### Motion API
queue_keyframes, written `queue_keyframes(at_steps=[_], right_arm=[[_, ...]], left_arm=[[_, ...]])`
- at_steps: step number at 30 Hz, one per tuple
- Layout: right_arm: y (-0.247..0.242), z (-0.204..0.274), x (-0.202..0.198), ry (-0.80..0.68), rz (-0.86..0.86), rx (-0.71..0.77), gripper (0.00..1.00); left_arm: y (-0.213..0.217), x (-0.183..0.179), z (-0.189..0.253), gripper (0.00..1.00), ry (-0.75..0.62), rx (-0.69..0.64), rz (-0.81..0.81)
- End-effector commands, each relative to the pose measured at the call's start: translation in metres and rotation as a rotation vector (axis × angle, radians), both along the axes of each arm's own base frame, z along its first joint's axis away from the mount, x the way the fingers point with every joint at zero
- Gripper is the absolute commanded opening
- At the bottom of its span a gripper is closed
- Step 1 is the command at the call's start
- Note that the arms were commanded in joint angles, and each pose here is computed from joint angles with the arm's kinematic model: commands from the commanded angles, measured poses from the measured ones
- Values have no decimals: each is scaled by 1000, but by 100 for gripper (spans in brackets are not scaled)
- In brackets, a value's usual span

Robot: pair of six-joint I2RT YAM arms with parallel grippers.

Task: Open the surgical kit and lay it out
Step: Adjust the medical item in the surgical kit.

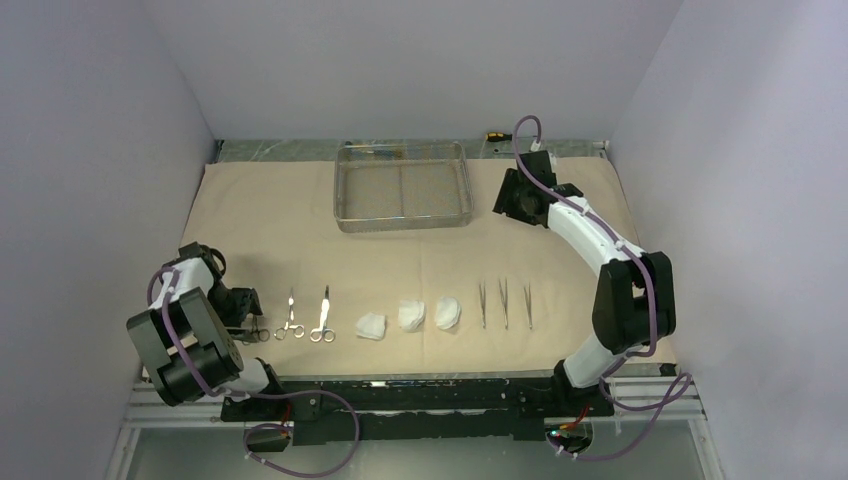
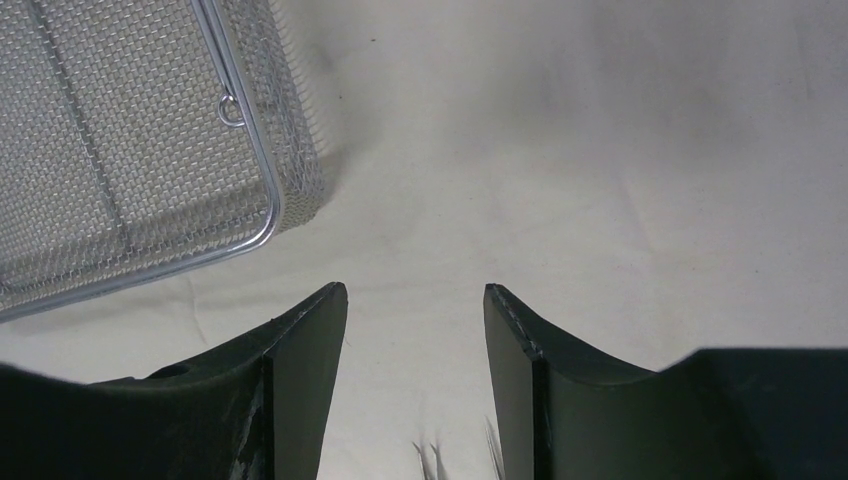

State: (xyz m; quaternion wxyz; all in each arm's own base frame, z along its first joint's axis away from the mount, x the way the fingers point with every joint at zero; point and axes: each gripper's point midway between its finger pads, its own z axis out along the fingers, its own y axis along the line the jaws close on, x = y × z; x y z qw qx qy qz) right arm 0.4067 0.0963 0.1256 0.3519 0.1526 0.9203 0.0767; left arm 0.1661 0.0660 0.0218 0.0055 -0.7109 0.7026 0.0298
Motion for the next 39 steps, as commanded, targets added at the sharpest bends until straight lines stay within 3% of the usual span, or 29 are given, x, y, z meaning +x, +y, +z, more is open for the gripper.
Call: queue_keyframes(at_steps=[1,8,14,21,28,35,39], right_arm=[[2,17,14,-42,-8,16,56],[2,11,16,-34,-14,14,56],[4,10,20,-33,-12,20,56],[4,9,20,-29,-12,18,55],[2,8,17,-24,-13,12,55],[4,10,14,-33,-7,25,55],[6,9,15,-31,-7,34,55]], left_arm=[[10,10,-9,67,-33,31,-27],[21,26,-10,54,-127,92,-99],[27,55,-4,50,-240,103,-147],[40,71,2,48,-244,128,-219],[43,66,7,52,-218,144,-252],[44,60,26,68,-229,177,-276],[48,66,39,63,-244,205,-300]])
